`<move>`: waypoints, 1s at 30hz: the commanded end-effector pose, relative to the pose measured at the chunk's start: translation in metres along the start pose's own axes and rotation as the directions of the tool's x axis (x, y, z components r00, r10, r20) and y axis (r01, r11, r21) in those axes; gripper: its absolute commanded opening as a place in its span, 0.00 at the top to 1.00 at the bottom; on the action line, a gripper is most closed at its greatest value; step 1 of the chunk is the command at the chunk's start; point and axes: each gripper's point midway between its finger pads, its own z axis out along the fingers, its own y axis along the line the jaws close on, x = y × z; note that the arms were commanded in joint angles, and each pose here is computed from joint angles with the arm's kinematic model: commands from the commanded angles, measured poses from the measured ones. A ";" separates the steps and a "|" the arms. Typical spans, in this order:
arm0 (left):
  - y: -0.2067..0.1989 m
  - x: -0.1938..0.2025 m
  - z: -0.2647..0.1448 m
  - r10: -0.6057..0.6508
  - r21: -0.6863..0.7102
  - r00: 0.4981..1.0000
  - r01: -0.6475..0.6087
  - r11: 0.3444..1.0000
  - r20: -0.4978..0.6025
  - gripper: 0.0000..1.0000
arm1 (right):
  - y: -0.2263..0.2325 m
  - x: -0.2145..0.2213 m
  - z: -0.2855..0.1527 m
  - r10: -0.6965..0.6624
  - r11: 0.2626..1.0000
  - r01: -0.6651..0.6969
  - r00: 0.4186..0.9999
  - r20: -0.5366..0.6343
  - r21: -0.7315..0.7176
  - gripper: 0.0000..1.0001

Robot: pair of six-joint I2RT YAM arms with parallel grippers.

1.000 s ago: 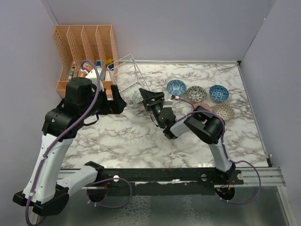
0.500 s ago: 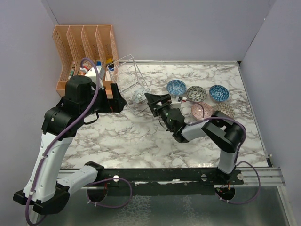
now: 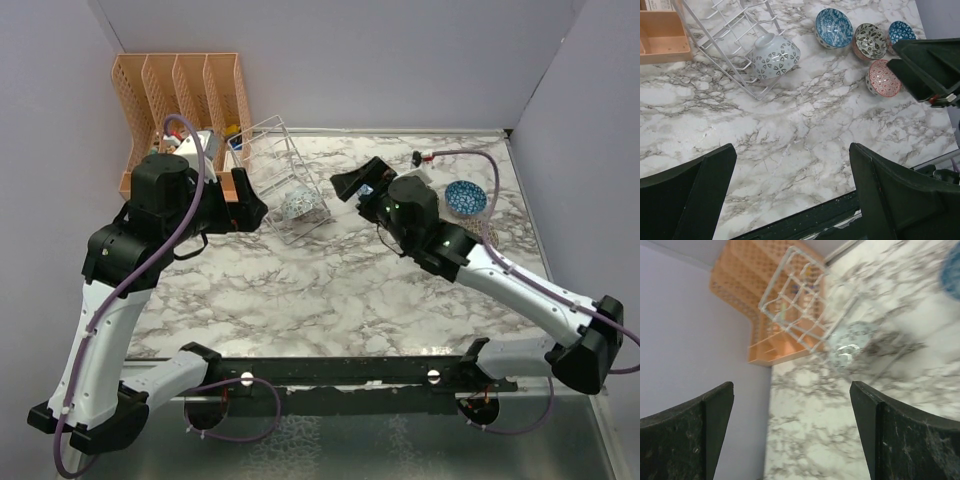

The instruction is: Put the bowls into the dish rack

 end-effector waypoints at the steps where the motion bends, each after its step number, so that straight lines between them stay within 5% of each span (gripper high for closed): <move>1: -0.001 -0.015 -0.009 0.010 -0.015 0.998 -0.010 1.000 0.055 0.01 | -0.099 -0.025 -0.048 -0.381 0.803 0.414 0.910 -0.166 0.428 0.01; 5: 0.002 -0.016 -0.014 0.010 -0.031 0.997 -0.008 0.999 0.070 0.01 | -0.140 -0.046 -0.073 -0.467 0.604 0.575 0.817 -0.339 0.552 0.09; 13: 0.004 -0.013 -0.015 -0.015 -0.034 0.997 0.018 0.999 0.081 0.01 | -0.205 -0.068 -0.051 -0.463 0.436 0.715 0.699 -0.546 0.546 0.16; 18: 0.007 -0.011 -0.014 -0.021 -0.050 0.997 0.025 0.998 0.077 0.01 | -0.233 -0.053 -0.019 -0.456 0.396 0.775 0.631 -0.627 0.492 0.22; 30: 0.015 -0.004 -0.014 -0.034 -0.087 0.997 0.040 0.995 0.064 0.01 | -0.287 -0.014 0.018 -0.375 0.398 0.785 0.612 -0.697 0.475 0.29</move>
